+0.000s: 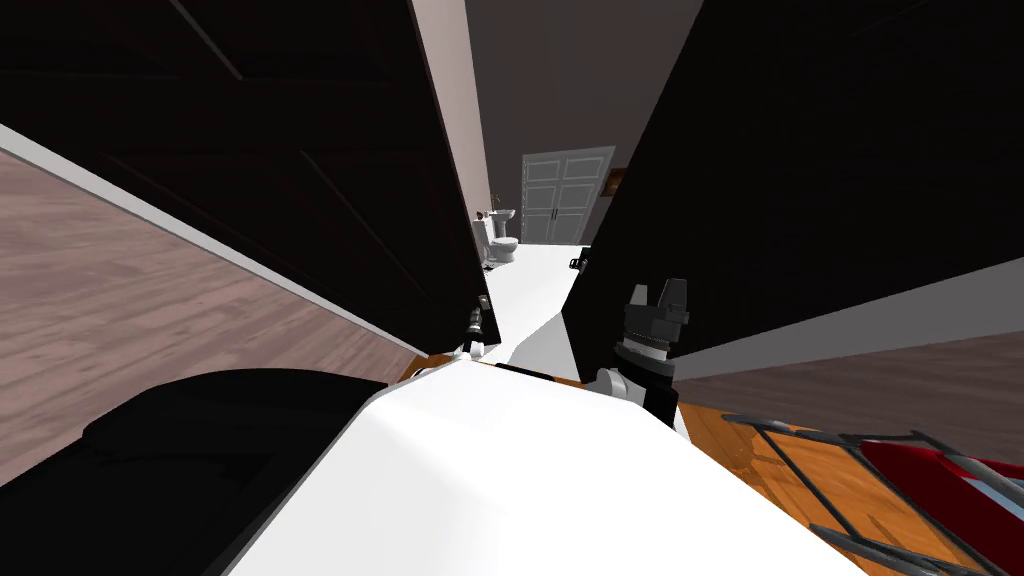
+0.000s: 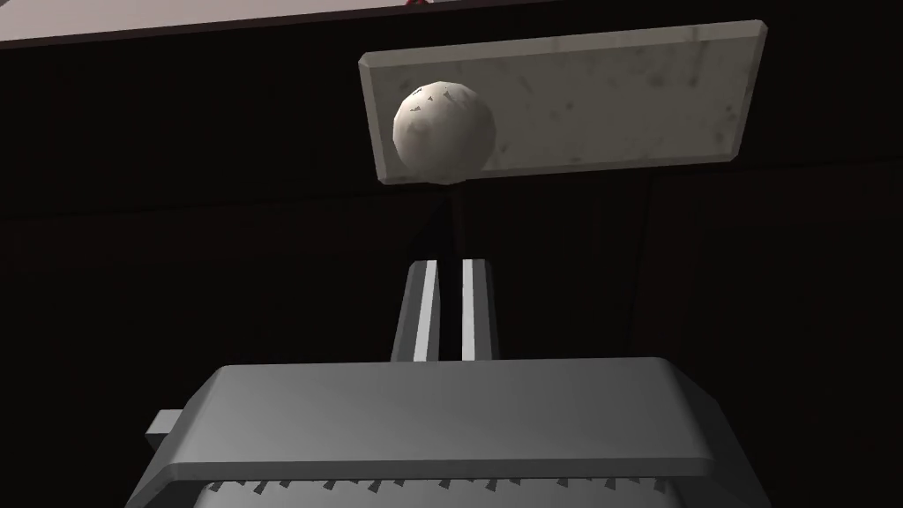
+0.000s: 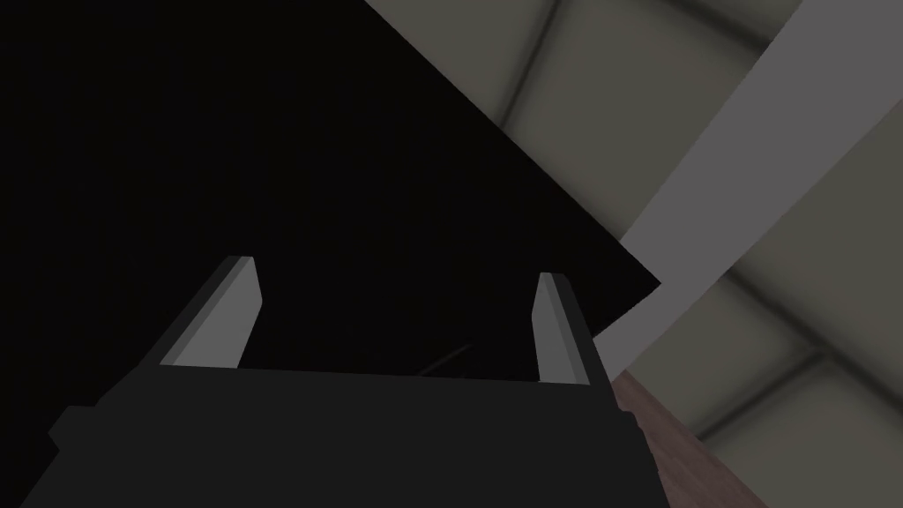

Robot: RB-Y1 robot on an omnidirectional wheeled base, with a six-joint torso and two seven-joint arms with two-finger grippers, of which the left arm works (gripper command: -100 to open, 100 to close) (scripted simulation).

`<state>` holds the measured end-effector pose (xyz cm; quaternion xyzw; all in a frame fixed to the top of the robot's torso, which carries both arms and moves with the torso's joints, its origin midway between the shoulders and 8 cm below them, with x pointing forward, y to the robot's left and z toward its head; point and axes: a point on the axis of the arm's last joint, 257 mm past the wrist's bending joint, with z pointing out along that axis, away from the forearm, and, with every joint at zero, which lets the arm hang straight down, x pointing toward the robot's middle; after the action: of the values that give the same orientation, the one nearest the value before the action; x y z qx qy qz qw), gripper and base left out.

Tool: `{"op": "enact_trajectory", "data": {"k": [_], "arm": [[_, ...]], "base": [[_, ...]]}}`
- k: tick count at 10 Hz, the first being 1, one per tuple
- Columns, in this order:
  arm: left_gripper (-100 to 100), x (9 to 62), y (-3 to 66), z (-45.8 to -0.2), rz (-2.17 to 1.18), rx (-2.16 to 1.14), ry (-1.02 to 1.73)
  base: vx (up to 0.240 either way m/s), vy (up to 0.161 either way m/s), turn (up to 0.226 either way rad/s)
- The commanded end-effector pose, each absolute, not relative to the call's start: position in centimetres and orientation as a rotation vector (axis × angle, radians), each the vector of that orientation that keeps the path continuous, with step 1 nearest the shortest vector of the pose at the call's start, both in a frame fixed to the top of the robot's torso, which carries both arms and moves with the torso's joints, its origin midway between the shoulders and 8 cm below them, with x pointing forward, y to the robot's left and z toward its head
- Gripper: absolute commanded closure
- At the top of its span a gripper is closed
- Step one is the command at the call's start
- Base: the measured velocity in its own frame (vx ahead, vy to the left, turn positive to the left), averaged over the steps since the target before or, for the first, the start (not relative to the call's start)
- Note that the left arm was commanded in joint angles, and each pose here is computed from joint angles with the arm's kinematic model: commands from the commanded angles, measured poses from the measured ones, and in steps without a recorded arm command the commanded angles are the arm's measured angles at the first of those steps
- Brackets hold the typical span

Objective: Push the door open

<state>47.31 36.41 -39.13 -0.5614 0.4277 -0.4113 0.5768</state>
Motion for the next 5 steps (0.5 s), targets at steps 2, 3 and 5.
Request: {"op": "enact_trajectory", "data": {"k": [2,3,5], "arm": [[-100,47.48,36.12,-39.10,-0.968,-1.329,0.985],[-100,47.55,35.85,-39.12,-0.973,-1.338,0.978],[-100,47.34,36.41,-39.10,-0.965,-1.331,0.978]], "base": [[-0.220,-0.166,0.067],[-0.217,-0.160,0.069],[-0.002,-0.035,-0.008]]}}
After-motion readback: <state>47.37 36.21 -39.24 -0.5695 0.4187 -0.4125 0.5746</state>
